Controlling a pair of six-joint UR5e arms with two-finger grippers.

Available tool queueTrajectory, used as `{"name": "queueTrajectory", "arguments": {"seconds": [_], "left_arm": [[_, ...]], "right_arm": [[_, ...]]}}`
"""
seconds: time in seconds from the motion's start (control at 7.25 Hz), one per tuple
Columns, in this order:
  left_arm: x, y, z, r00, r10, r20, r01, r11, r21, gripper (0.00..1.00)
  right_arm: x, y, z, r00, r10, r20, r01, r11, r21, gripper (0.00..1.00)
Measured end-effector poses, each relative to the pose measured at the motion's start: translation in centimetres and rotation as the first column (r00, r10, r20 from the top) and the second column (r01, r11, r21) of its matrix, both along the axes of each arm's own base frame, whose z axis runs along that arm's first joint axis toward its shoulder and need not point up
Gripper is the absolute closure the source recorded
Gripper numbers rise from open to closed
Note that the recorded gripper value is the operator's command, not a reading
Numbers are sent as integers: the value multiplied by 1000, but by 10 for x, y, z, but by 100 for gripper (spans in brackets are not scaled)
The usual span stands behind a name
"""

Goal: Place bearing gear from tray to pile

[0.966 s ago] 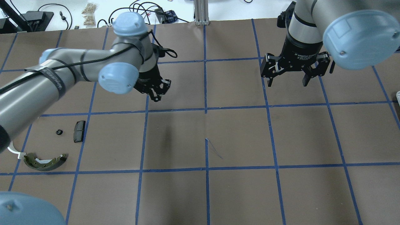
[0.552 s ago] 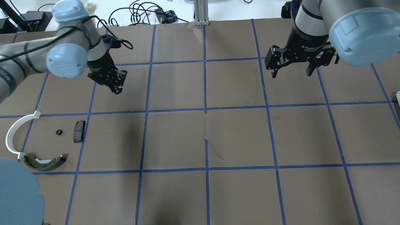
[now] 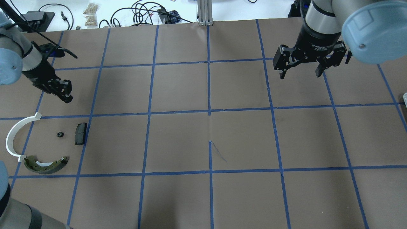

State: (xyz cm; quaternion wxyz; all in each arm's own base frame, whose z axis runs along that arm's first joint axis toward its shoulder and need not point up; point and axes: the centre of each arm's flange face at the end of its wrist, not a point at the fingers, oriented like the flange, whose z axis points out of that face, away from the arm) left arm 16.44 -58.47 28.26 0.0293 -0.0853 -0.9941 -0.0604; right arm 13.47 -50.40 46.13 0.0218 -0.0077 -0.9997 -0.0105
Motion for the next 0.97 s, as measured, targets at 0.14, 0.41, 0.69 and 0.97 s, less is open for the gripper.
{"name": "queueTrajectory", "arguments": {"seconds": [0.14, 0.41, 0.69, 0.97], "left_arm": [[37, 13, -8, 1000, 0, -15, 0, 1000, 7, 100], [92, 44, -26, 999, 18, -47, -17, 1000, 25, 100], [115, 62, -45, 997, 28, -78, -24, 999, 49, 100], [113, 73, -65, 994, 38, -107, -29, 996, 79, 100]], "right_arm": [[0, 0, -1, 1000, 2, -1, -2, 1000, 3, 0], [0, 0, -2, 1000, 6, -2, -6, 1000, 6, 0], [0, 1, -2, 1000, 8, -2, -8, 1000, 7, 0], [1, 2, -2, 1000, 9, -1, -9, 1000, 7, 0]]}}
